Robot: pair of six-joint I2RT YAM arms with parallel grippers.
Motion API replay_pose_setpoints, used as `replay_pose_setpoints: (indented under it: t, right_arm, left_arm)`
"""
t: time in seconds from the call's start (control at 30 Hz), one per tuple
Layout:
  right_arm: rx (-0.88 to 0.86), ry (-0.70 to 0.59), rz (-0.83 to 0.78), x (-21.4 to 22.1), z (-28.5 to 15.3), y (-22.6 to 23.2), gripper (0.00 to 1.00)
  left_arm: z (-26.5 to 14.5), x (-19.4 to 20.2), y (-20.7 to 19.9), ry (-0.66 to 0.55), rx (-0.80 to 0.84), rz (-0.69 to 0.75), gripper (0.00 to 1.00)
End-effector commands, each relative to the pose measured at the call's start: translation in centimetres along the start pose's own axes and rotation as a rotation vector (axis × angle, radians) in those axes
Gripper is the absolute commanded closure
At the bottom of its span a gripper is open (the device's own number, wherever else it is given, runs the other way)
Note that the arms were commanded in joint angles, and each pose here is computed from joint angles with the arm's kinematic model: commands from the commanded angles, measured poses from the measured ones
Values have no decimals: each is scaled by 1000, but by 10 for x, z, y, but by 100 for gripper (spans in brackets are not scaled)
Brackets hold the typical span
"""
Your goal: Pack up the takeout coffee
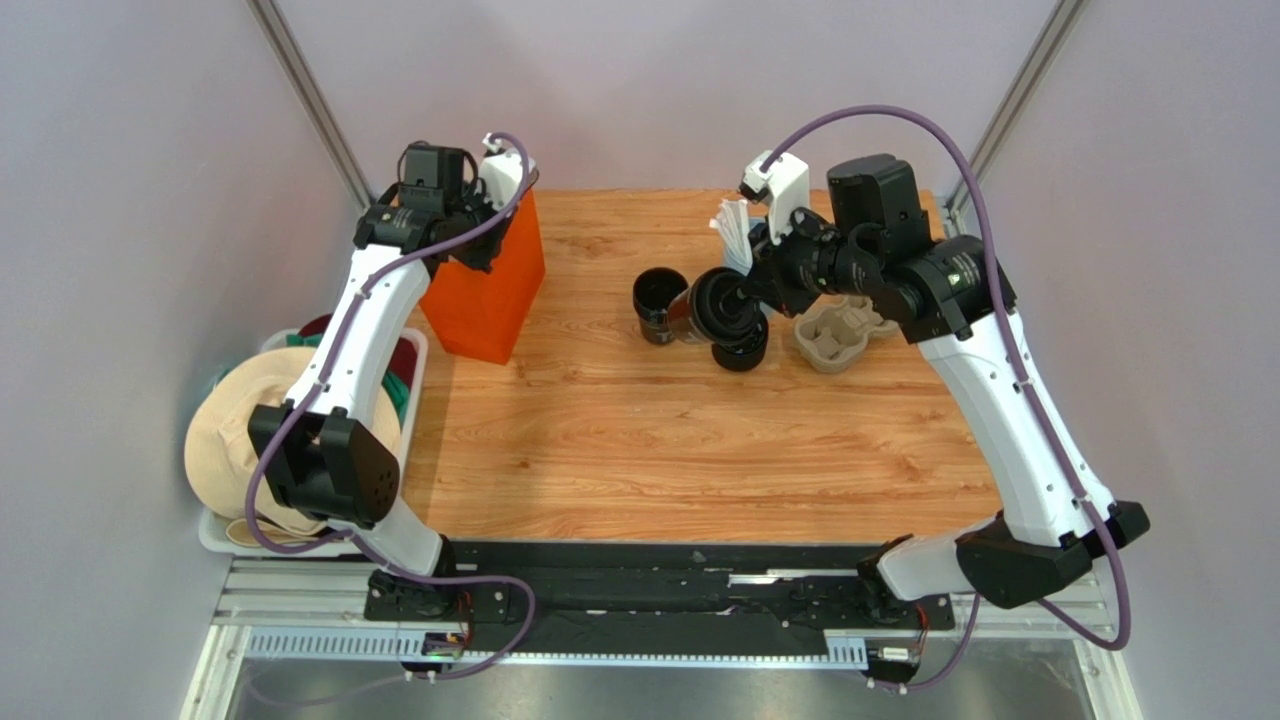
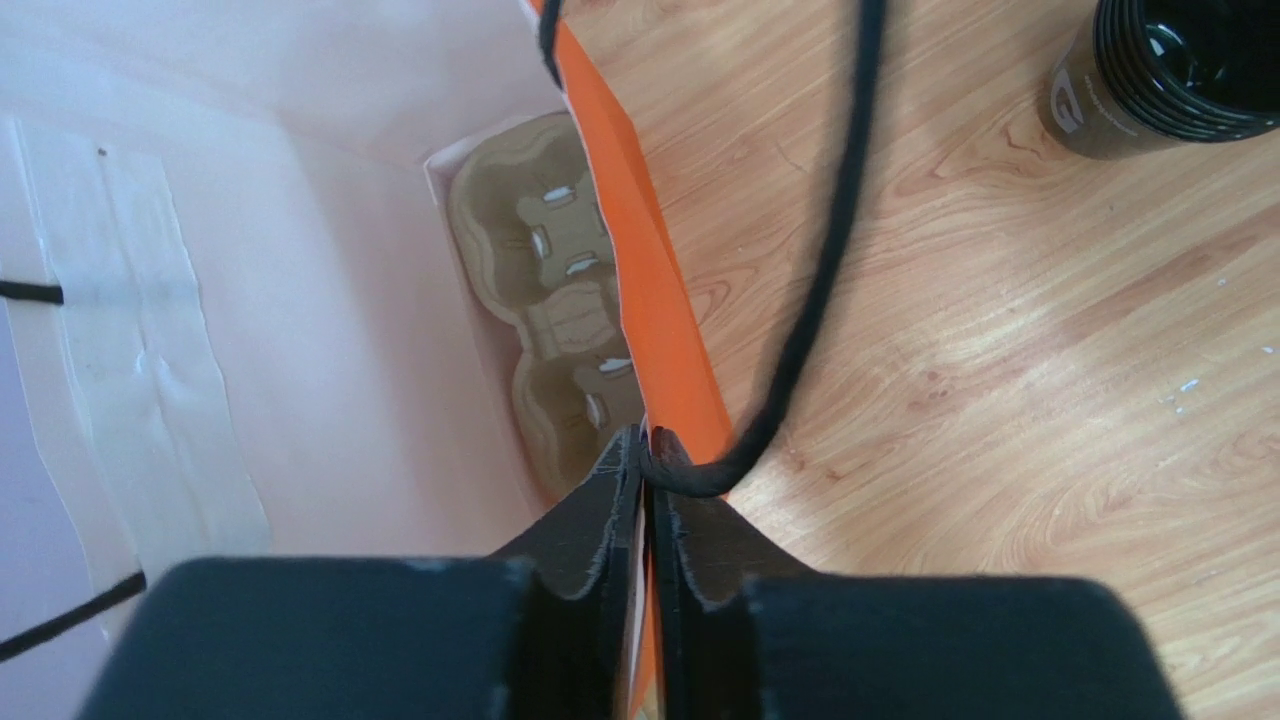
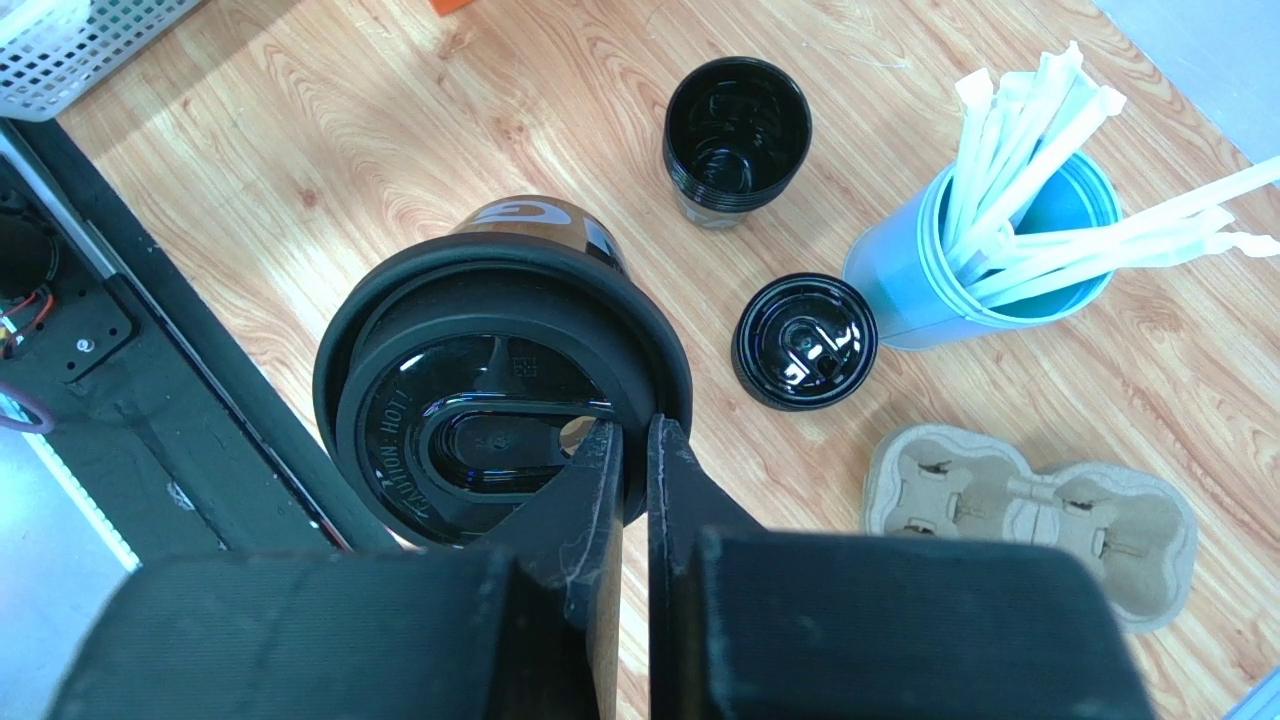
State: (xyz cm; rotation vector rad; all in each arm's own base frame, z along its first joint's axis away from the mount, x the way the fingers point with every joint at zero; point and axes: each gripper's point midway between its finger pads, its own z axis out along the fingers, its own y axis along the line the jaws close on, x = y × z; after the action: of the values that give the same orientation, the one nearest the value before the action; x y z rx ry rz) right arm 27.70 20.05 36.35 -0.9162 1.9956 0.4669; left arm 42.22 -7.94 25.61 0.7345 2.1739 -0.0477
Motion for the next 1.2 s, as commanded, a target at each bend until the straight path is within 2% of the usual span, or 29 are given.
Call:
replay_pose_setpoints:
  t: [0.0,0.1,0.33,0.67,1.17]
  right_arm:
    - [17,-81,-22,-18,-21,-1,100]
    - [29,-95,-18,-22,-24,-4,100]
    - [76,-110,3,-28,-26,-21,100]
    - [125,-138,55,-38,-27,-46,100]
    - [143,-222,62,-73,-27,-56,100]
  left_arm:
    - [-11,-7,-2,-38,11,-5,97]
    - [-13,-5,-7,-42,31,-8,100]
    - [-18,7,-25,-44,92,-20,100]
    - [-52,4,-47,-88,152,-31,100]
    - [-101,10,-123,-122,339,44,100]
